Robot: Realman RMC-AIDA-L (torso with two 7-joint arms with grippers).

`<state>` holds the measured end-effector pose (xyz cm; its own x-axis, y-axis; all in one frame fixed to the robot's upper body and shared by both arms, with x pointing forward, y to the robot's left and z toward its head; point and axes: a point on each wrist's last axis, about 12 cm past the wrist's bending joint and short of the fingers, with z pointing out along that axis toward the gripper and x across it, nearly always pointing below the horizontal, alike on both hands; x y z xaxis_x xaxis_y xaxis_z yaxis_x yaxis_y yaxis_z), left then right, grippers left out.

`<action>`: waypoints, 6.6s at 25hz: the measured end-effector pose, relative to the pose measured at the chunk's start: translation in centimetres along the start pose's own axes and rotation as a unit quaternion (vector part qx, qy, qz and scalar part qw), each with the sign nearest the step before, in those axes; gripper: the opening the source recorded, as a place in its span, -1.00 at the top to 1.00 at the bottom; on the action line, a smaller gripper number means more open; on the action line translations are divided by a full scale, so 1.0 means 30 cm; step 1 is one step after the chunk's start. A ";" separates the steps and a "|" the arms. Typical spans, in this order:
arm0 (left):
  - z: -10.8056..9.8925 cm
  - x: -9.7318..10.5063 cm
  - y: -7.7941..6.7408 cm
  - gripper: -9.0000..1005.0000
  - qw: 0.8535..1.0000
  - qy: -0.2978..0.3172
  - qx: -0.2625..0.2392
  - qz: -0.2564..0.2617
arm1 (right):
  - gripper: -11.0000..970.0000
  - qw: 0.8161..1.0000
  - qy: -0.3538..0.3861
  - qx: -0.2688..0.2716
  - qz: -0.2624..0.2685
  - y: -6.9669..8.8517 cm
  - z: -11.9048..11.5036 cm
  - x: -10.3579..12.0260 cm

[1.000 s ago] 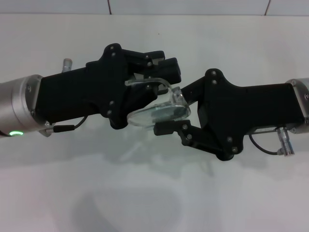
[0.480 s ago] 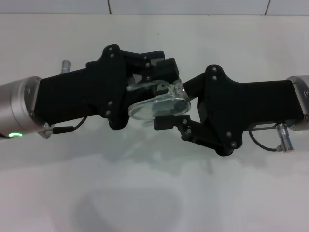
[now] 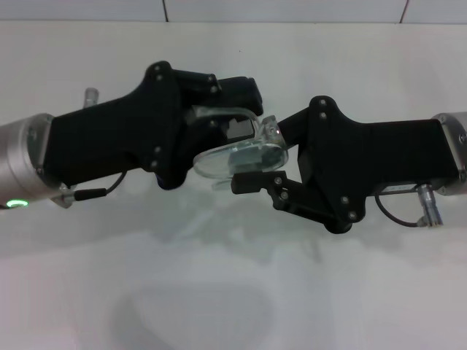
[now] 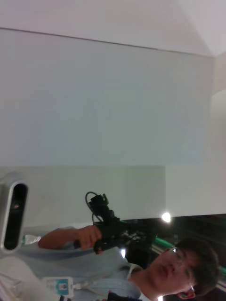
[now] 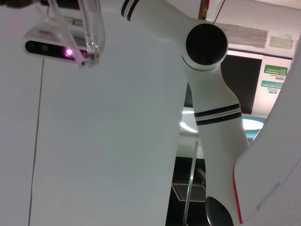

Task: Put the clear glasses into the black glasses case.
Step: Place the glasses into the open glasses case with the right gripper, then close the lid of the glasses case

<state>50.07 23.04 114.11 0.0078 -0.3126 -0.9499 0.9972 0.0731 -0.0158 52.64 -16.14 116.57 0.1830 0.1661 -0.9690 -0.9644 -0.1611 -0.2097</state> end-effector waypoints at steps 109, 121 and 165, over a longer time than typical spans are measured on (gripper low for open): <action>-0.236 0.000 -0.057 0.81 0.981 0.139 -0.122 -0.049 | 0.73 0.825 0.552 0.107 -0.058 -0.410 0.423 0.204; -0.235 -0.002 -0.055 0.81 0.981 0.140 -0.121 -0.047 | 0.73 0.826 0.549 0.110 -0.055 -0.407 0.421 0.208; -0.088 0.006 0.361 0.80 0.927 0.157 -0.333 -0.078 | 0.49 0.877 0.293 0.366 0.109 -0.061 -0.121 0.186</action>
<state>60.67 26.28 112.95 -0.2579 -0.0853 -0.9624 0.7169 0.6509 -0.2497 56.11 -18.46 111.08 -0.1608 -0.3539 -0.9214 -0.8136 0.5760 -0.0793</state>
